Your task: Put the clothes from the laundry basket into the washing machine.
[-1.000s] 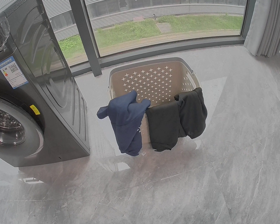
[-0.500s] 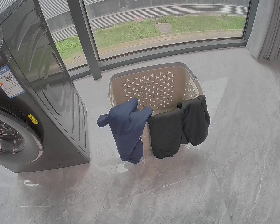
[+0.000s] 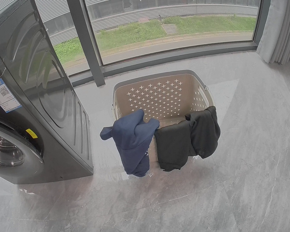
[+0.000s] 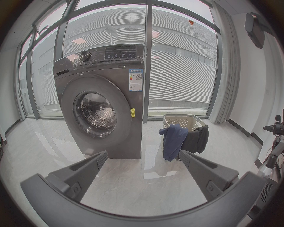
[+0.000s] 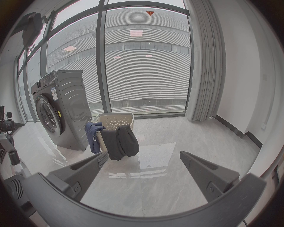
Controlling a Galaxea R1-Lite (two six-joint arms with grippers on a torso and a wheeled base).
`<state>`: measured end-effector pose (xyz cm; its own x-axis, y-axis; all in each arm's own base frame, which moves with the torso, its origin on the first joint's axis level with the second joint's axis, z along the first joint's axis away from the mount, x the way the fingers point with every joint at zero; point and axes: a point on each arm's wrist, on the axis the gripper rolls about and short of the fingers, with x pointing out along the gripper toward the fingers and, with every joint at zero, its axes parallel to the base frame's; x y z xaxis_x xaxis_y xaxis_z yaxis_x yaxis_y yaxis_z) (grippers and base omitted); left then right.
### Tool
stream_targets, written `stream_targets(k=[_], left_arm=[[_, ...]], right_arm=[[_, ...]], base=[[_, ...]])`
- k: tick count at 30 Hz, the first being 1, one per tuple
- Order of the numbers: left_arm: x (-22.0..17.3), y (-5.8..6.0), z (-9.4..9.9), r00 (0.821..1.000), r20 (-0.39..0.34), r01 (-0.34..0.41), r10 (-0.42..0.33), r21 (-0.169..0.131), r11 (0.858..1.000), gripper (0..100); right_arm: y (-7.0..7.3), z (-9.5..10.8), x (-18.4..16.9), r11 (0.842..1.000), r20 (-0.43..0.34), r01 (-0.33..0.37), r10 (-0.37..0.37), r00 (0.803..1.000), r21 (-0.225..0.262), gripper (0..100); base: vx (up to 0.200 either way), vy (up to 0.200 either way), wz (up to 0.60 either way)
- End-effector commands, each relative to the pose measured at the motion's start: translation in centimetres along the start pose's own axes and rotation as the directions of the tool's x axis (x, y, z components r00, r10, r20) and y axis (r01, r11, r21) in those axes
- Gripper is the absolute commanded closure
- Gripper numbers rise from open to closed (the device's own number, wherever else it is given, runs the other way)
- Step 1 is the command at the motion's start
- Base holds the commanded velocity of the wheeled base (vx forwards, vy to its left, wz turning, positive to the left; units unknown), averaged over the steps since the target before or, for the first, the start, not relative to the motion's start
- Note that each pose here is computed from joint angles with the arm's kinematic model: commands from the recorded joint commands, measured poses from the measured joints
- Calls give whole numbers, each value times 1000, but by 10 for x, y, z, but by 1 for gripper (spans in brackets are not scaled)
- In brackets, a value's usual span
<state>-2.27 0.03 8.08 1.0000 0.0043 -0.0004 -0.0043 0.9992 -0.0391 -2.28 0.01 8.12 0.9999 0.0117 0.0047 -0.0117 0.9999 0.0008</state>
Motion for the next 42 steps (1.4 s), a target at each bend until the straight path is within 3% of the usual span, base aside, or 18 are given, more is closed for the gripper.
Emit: stream_targets(k=[1,10,22,31,42], left_arm=[[0,0,-5,1000,-3,0,0,-2,1000,0],[0,0,-5,1000,-3,0,0,-2,1000,0],[0,0,-5,1000,-3,0,0,-2,1000,0],[0,0,-5,1000,-3,-2,2,-2,1000,0],[0,0,-5,1000,-3,-4,4,-2,1000,0]], right_arm=[[0,-5,0,1000,0,-1,1,1000,1,0],[0,-5,0,1000,0,-1,1,1000,1,0],[0,-5,0,1000,0,-1,1,1000,1,0],[0,-5,0,1000,0,-1,1,1000,1,0],[0,-5,0,1000,0,-2,2,1000,1,0]], base=[[0,0,0],[0,-200,0],[0,0,0],[0,-200,0],[36,0,0]])
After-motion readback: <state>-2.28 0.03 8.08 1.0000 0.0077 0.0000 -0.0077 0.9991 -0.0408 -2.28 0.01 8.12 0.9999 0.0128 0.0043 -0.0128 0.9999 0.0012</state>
